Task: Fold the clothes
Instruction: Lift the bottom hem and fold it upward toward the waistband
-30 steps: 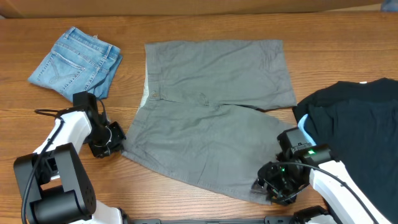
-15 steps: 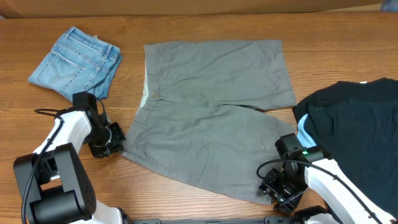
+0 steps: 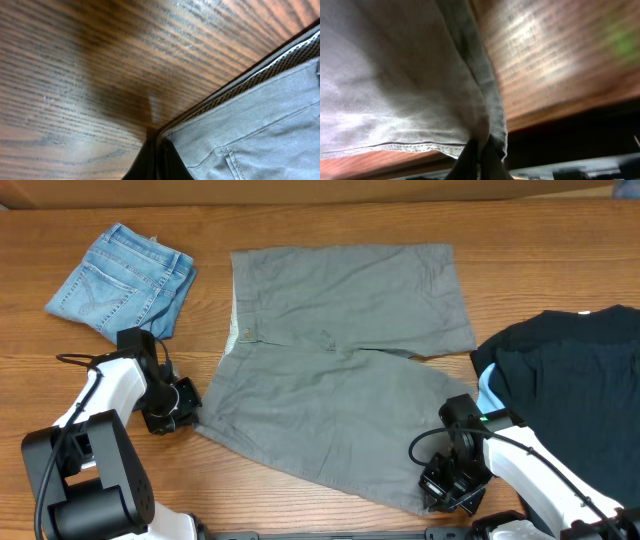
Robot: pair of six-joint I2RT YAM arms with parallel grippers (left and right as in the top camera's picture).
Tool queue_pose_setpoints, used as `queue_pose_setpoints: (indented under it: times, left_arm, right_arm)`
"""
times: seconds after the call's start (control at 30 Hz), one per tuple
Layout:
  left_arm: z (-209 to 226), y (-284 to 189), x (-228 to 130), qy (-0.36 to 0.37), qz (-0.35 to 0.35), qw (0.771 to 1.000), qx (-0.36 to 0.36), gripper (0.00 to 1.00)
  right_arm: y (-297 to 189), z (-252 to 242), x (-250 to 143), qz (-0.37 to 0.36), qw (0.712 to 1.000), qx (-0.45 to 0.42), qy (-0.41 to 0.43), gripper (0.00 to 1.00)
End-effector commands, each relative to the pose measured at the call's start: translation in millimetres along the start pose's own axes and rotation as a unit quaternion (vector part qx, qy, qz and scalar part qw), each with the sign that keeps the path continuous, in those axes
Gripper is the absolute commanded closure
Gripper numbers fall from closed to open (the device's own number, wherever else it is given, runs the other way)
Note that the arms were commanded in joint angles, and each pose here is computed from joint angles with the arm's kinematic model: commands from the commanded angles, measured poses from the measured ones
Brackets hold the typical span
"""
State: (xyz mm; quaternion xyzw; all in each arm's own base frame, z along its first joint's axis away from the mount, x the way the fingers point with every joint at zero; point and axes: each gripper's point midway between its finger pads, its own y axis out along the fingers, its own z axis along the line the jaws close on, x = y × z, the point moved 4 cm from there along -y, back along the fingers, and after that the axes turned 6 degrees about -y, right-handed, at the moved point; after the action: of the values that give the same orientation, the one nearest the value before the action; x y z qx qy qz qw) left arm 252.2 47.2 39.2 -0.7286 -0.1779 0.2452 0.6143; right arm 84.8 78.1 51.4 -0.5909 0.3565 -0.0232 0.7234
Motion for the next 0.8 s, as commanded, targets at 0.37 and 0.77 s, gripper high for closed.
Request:
queue_pose_setpoints:
  times: [0.37,0.77]
  left_arm:
    - [23,-124,5,-0.034,-0.154,0.987,-0.014,0.95]
    - [62,-192,-53,-0.115,-0.266,0.957,0.001,0.96]
  right_arm:
    - [-89,32,-20,-0.136,0.980,0.118,-0.091,0.96]
    - [-219,33,-75,-0.278,0.936,0.172,-0.128,0.96]
